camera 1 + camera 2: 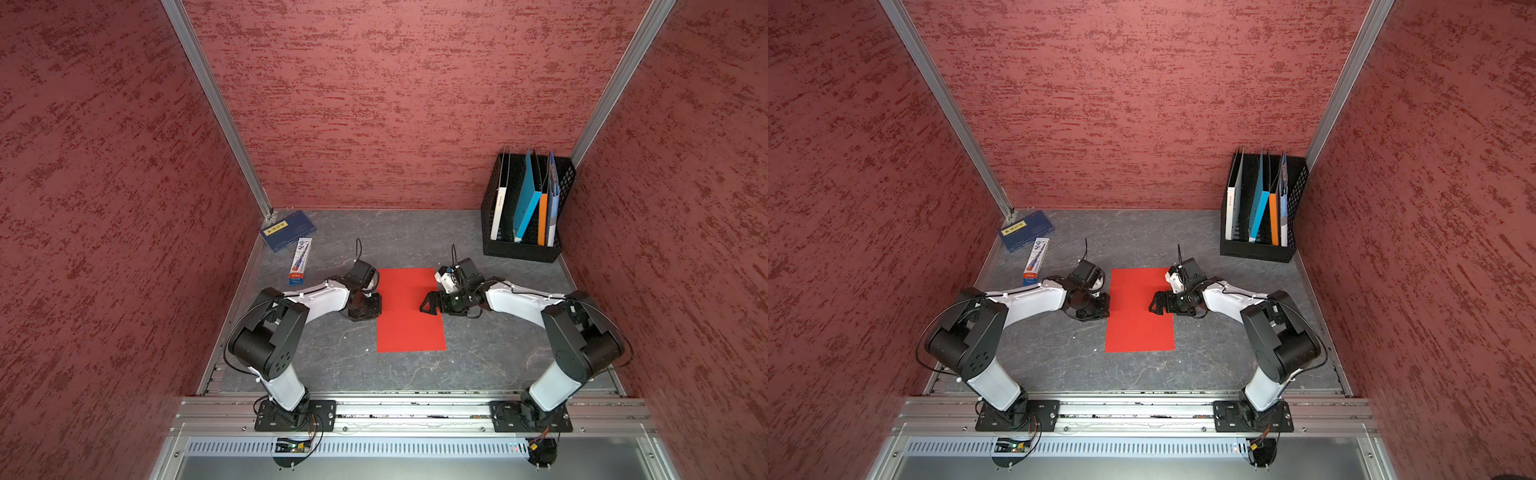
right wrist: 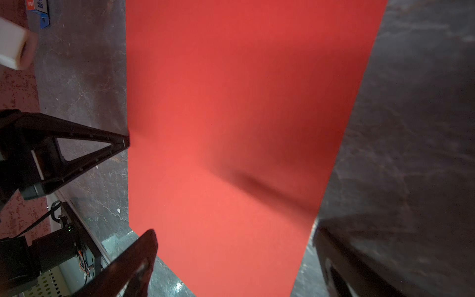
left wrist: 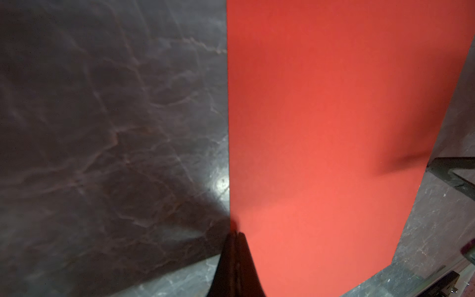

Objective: Fold the rectangular paper in half along the long edge
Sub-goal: Pick up the paper from the center of the board.

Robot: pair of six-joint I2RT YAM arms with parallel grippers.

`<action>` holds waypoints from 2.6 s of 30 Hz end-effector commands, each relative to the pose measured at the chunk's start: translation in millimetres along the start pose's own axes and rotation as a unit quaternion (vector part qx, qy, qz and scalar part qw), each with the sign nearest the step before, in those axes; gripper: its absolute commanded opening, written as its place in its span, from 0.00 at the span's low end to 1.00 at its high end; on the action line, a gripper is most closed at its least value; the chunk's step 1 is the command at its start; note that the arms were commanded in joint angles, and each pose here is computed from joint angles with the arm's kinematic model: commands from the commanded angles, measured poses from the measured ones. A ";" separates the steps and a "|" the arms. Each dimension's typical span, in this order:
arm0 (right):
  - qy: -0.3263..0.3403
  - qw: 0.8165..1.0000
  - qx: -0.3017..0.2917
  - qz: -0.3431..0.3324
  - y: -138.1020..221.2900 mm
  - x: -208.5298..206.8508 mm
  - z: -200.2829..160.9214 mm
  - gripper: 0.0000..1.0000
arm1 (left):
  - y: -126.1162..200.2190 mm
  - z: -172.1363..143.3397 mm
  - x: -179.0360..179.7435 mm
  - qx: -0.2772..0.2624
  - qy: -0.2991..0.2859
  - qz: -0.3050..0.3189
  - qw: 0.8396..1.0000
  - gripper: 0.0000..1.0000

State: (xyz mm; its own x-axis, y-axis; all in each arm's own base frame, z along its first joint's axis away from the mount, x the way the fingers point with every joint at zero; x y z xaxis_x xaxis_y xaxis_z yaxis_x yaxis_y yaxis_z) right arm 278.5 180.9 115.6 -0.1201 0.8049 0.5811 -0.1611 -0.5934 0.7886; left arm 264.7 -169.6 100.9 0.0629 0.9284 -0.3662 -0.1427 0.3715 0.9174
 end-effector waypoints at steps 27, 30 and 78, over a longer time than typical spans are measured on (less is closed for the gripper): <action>-0.022 0.999 0.017 0.039 -21.1 -7.6 -1.7 0.97 | -20.1 3.3 -6.1 0.023 0.009 0.008 1.000 0.00; -0.022 0.999 0.018 0.042 -22.3 -7.3 -1.0 0.97 | -21.7 5.8 -8.2 0.023 0.010 0.004 1.000 0.00; 0.001 0.998 0.063 0.011 -67.4 11.1 24.5 0.99 | -22.7 36.2 -24.6 0.007 -0.003 -0.023 1.000 0.00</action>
State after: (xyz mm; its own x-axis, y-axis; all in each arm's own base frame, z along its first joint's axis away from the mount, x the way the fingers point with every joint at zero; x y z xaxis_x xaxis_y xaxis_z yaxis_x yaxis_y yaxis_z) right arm 328.8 237.6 112.0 -0.2089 0.6937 0.6893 -0.1292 -0.7183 0.6837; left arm 298.9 -201.4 99.9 0.0705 0.9084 -0.4122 -0.1398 0.4181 0.8976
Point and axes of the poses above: each gripper's point midway between its finger pads, its own y axis back along the fingers, its own x axis along the line the jaws close on, z = x × y, the point moved 9 cm from there along y, back along the fingers, and after that the axes turned 5 degrees about -y, right-handed, at the moved point
